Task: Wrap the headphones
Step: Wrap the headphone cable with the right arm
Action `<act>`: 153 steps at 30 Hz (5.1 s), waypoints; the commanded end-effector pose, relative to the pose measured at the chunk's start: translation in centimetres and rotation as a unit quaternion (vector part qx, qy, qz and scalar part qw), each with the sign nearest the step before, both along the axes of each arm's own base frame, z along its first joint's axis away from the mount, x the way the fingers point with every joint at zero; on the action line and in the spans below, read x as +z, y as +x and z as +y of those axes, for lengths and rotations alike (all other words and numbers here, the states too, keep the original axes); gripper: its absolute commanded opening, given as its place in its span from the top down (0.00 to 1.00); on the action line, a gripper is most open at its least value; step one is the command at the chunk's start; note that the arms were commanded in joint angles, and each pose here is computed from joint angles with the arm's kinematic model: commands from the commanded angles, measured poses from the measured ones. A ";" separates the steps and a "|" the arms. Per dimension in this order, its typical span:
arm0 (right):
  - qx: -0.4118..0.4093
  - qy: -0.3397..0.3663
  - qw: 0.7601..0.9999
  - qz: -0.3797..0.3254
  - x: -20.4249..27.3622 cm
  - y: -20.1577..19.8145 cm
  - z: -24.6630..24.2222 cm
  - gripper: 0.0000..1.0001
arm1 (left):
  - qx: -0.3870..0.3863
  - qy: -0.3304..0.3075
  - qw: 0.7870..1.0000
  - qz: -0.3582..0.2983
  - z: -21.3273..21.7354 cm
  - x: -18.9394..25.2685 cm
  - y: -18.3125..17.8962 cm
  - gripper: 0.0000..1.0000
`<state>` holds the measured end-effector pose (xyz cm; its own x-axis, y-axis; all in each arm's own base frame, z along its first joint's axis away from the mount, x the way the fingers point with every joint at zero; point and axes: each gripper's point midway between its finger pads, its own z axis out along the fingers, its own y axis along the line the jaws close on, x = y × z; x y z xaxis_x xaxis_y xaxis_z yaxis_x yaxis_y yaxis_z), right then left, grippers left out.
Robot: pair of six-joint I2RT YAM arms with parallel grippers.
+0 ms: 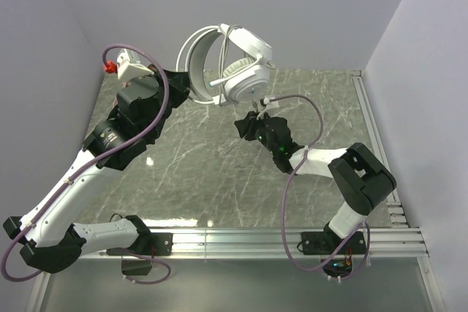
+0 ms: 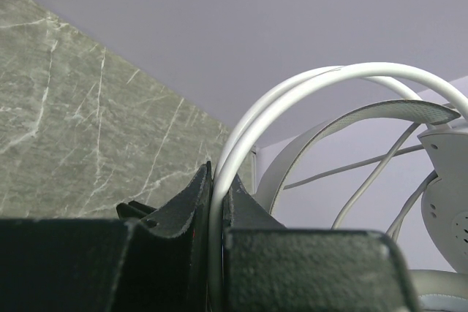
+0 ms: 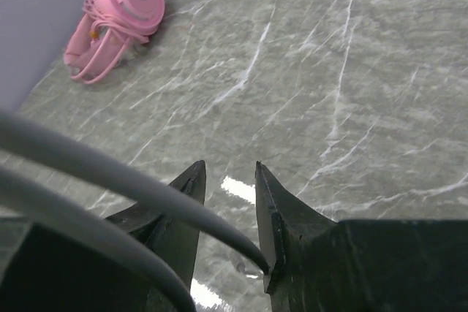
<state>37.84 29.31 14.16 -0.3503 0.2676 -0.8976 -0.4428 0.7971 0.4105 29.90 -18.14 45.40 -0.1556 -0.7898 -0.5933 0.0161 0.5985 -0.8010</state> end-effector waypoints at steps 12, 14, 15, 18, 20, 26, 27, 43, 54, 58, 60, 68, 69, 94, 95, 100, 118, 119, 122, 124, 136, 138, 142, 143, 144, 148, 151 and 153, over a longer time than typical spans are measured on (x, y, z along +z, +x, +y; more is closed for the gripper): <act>-0.075 0.003 0.997 0.012 3.9 1.2 -1.0 0.53 | -0.022 -0.090 0.994 -0.063 -0.3 5.7 -1.1 1.00; -0.067 0.001 0.998 0.002 4.4 1.0 -0.9 0.57 | -0.022 -0.088 0.994 -0.063 -0.3 5.7 -1.1 1.00; -0.048 0.006 0.999 -0.007 4.9 0.7 -0.3 0.58 | -0.021 -0.087 0.994 -0.063 -0.2 5.7 -1.0 1.00; -0.022 0.014 1.000 -0.016 5.3 0.2 0.3 0.58 | -0.020 -0.087 0.994 -0.063 -0.2 5.7 -1.0 1.00; -0.018 0.014 1.000 -0.012 5.1 0.1 0.4 0.62 | -0.021 -0.088 0.994 -0.065 -0.2 5.8 -1.1 1.00; -0.002 0.022 1.000 -0.001 5.0 -0.6 0.8 0.64 | -0.020 -0.085 0.994 -0.067 0.0 6.1 -1.2 1.00; 0.000 0.022 1.000 0.001 5.0 -0.7 0.8 0.65 | -0.020 -0.085 0.994 -0.067 0.0 6.0 -1.2 1.00; 0.008 -0.003 1.000 0.018 1.8 0.1 1.8 0.59 | -0.019 -0.085 0.994 -0.072 0.4 6.4 -1.6 1.00; 0.010 -0.015 0.999 0.026 0.1 0.2 2.4 0.71 | -0.021 -0.084 0.994 -0.073 0.3 6.4 -1.6 1.00; 0.007 -0.017 0.999 0.030 -0.1 -0.1 2.3 0.79 | -0.016 -0.081 0.994 -0.071 0.5 6.3 -1.4 1.00; 0.005 -0.016 0.999 0.031 -0.3 -0.3 2.1 0.77 | -0.016 -0.081 0.994 -0.070 0.4 6.2 -1.3 1.00; 0.003 -0.011 0.999 0.045 -1.7 -2.3 1.7 0.96 | -0.012 -0.081 0.994 -0.070 0.2 6.1 -1.0 1.00; 0.002 -0.014 0.999 0.050 -2.3 -2.8 1.5 1.00 | -0.010 -0.078 0.995 -0.067 0.2 5.8 -0.8 1.00; 0.182 -0.088 0.967 0.156 3.3 -21.4 2.7 1.00 | 0.130 0.071 0.989 0.016 -3.3 -5.7 9.4 1.00; 0.196 -0.082 0.966 0.148 4.9 -21.8 3.0 1.00 | 0.130 0.070 0.989 0.017 -3.6 -6.2 9.9 1.00; 0.259 -0.109 0.944 0.171 7.7 -24.4 2.8 1.00 | 0.115 0.068 0.991 0.021 -4.9 -7.9 10.8 1.00; 0.234 -0.159 0.927 0.248 -6.2 -24.6 2.7 1.00 | 0.060 -0.001 0.997 0.048 -3.2 -5.6 13.3 1.00; 0.230 -0.165 0.925 0.253 -6.8 -24.5 2.7 1.00 | 0.059 -0.001 0.997 0.049 -3.1 -5.5 13.2 1.00; 0.228 -0.185 0.919 0.265 -8.5 -24.6 3.2 1.00 | 0.063 -0.001 0.997 0.049 -2.8 -5.3 13.3 1.00; 0.233 -0.193 0.916 0.262 -8.5 -24.8 4.2 1.00 | 0.063 0.000 0.997 0.052 -3.0 -5.7 13.5 1.00; 0.343 -0.178 0.903 0.188 2.1 -29.4 8.2 1.00 | 0.050 0.014 0.997 0.057 -3.9 -9.9 14.7 1.00; 0.360 -0.175 0.900 0.171 4.0 -29.5 8.0 1.00 | 0.042 0.015 0.997 0.065 -4.2 -11.5 14.5 1.00; 0.400 -0.120 0.897 0.143 9.2 -28.4 8.4 1.00 | 0.033 -0.002 0.998 0.061 -4.5 -13.2 14.1 1.00; 0.417 -0.106 0.892 0.140 10.2 -28.5 8.4 1.00 | 0.030 -0.010 0.998 0.051 -4.7 -13.1 14.0 1.00; 0.424 -0.090 0.891 0.132 11.4 -28.3 8.4 1.00 | 0.034 -0.007 0.998 0.057 -4.6 -14.2 13.8 1.00; 0.439 -0.025 0.890 0.123 15.0 -25.7 7.6 1.00 | 0.035 -0.015 0.998 0.046 -5.0 -15.0 13.2 1.00; 0.480 0.021 0.869 0.121 17.0 -25.9 7.3 1.00 | 0.034 -0.020 0.998 0.039 -5.3 -15.7 12.8 1.00; 0.481 0.046 0.868 0.116 18.2 -24.9 6.7 1.00 | 0.033 -0.018 0.999 0.035 -5.5 -16.3 12.6 1.00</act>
<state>14.51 36.21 26.43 -0.6661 -0.2328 -0.7086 -0.7430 0.2912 0.6027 42.00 -22.58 20.78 -0.3036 -0.6841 -0.6632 -0.2432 0.7286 -0.6403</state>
